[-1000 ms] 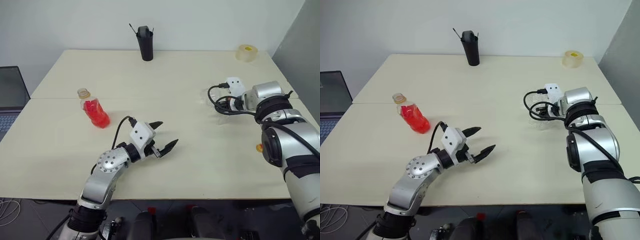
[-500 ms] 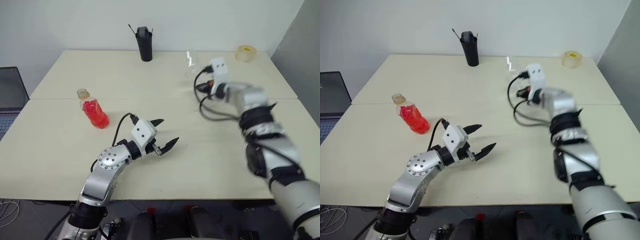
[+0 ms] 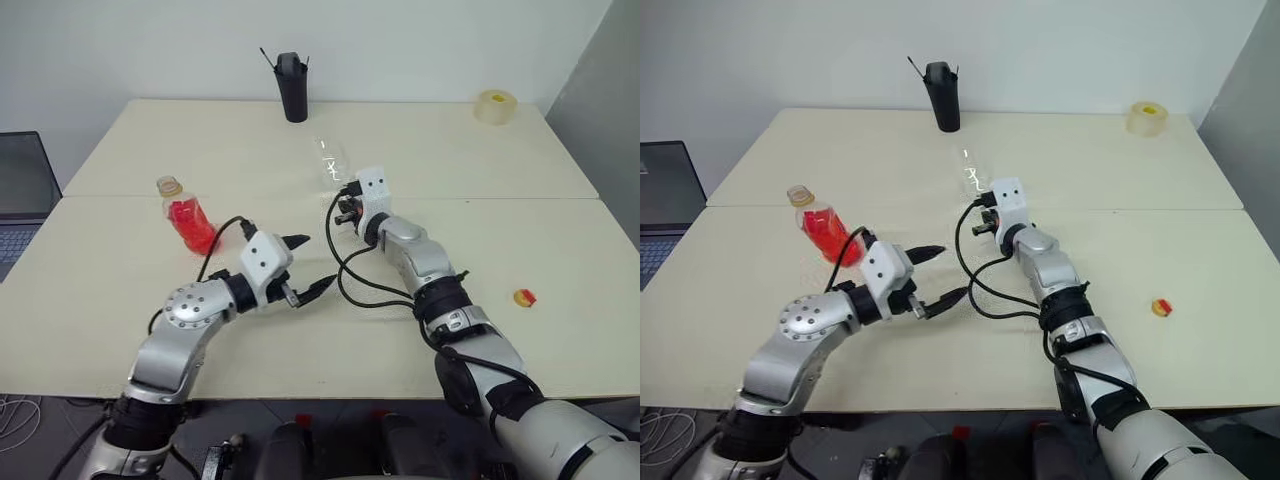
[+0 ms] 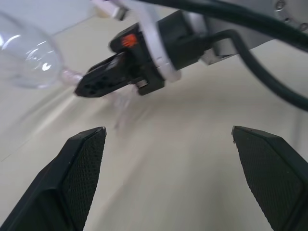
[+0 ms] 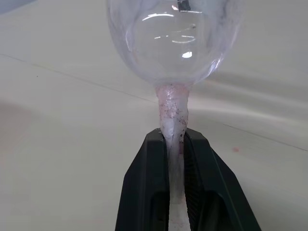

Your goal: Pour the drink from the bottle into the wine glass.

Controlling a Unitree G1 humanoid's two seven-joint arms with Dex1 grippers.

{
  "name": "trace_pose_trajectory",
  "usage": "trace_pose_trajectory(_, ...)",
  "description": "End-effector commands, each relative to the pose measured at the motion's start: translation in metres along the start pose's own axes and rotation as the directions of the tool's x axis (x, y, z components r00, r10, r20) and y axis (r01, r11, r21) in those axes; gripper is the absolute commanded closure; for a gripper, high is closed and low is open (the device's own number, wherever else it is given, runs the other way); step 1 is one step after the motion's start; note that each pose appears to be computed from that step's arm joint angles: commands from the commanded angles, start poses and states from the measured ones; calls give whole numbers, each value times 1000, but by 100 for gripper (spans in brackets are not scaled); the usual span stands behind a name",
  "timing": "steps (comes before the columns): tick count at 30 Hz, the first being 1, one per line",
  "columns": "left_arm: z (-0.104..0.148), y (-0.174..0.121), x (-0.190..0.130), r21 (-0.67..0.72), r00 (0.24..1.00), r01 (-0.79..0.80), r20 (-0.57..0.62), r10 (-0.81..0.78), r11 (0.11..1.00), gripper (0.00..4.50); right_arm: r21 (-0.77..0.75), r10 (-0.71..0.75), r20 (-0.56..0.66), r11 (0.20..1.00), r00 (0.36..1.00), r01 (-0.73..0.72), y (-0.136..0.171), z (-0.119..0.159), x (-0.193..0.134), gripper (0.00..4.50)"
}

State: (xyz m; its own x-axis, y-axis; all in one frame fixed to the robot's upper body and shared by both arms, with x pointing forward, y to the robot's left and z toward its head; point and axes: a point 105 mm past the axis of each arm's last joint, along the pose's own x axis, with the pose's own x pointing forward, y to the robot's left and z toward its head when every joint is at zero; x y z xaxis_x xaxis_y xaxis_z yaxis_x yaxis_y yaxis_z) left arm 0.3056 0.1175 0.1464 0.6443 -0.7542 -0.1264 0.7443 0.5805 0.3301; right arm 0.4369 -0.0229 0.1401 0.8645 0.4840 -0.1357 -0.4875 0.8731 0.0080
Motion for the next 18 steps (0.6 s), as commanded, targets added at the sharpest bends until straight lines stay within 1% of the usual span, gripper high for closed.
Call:
trace_pose_trajectory(1,16,0,-2,29,999,4,44,-6,1000,0,-45,-14,10,999,1000,14,-10,2,-13,437)
trace_pose_trajectory(4,18,0,0,31,999,9,42,-11,999,0,-71,-26,-58,997,998,22,-21,-21,-32,437)
trace_pose_trajectory(7,17,-1,1,33,999,20,38,-22,999,0,-91,-38,-98,995,994,29,-29,-40,-48,437)
trace_pose_trajectory(13,16,2,2,38,999,31,31,-32,999,0,-95,-37,-196,995,980,18,-27,-80,-74,437)
trace_pose_trajectory(18,15,3,1,47,999,41,24,-42,998,0,-119,-37,-293,993,955,2,-30,-102,-87,437)
